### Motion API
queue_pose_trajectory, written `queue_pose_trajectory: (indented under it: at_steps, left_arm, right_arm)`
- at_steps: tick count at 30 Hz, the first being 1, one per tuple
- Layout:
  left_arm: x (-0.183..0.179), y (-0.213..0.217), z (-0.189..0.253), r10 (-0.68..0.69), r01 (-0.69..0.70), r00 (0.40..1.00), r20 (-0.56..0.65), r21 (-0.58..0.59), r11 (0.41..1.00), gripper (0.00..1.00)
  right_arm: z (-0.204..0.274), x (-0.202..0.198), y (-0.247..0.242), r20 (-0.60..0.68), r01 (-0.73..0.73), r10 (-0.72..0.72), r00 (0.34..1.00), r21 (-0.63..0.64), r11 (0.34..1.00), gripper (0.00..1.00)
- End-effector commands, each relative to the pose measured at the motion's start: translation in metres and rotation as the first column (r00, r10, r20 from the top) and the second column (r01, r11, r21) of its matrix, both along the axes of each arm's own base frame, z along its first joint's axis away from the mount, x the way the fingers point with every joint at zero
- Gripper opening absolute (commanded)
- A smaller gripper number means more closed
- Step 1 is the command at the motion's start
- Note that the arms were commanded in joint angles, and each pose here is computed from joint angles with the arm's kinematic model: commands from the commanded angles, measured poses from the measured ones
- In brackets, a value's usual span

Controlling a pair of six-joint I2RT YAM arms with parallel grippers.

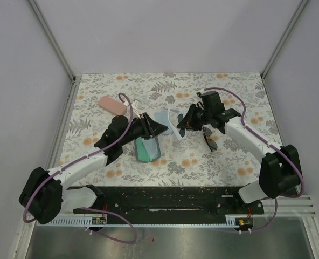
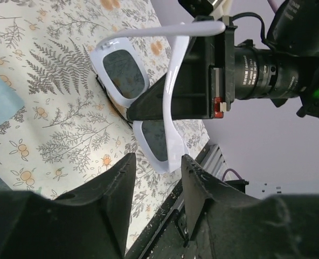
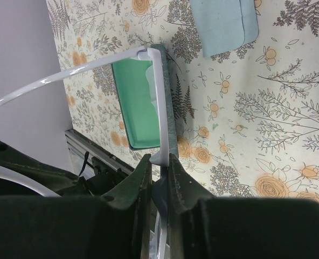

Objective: Organize the sunglasses

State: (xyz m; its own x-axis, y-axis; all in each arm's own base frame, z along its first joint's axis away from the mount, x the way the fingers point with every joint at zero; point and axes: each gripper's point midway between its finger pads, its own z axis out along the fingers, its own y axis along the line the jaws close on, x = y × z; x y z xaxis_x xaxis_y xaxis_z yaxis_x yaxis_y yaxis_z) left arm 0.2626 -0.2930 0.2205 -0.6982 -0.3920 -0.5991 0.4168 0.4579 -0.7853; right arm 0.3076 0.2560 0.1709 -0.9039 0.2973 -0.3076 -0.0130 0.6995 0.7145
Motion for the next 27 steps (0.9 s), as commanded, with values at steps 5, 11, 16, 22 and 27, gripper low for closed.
queue_pose_trajectory:
  at_steps: [5, 11, 16, 22, 27]
  left_arm:
    - [0.005, -0.024, 0.033, -0.083, 0.088, 0.993, 0.086, -0.057, 0.994, 0.39]
    - [0.023, -0.043, 0.035, -0.103, 0.109, 0.991, 0.084, -0.077, 0.991, 0.27]
    - [0.042, -0.053, 0.010, -0.088, 0.089, 0.996, 0.029, -0.036, 0.995, 0.18]
    - [0.050, -0.064, -0.015, -0.108, 0.107, 0.994, -0.025, -0.040, 0.993, 0.18]
    - [0.043, -0.053, -0.015, -0.080, 0.080, 0.996, -0.024, -0.017, 0.997, 0.24]
  right_arm:
    - [0.013, 0.001, 0.009, 0.025, -0.027, 0.026, 0.999, 0.035, 0.999, 0.01]
    - [0.016, -0.004, 0.007, 0.030, -0.033, 0.032, 0.999, 0.035, 0.999, 0.02]
    - [0.022, -0.007, 0.007, 0.040, -0.043, 0.042, 0.998, 0.047, 0.998, 0.02]
    - [0.025, -0.011, 0.005, 0.049, -0.043, 0.041, 0.998, 0.047, 0.998, 0.03]
    - [0.018, -0.008, 0.000, 0.040, -0.020, 0.019, 0.999, 0.011, 1.000, 0.03]
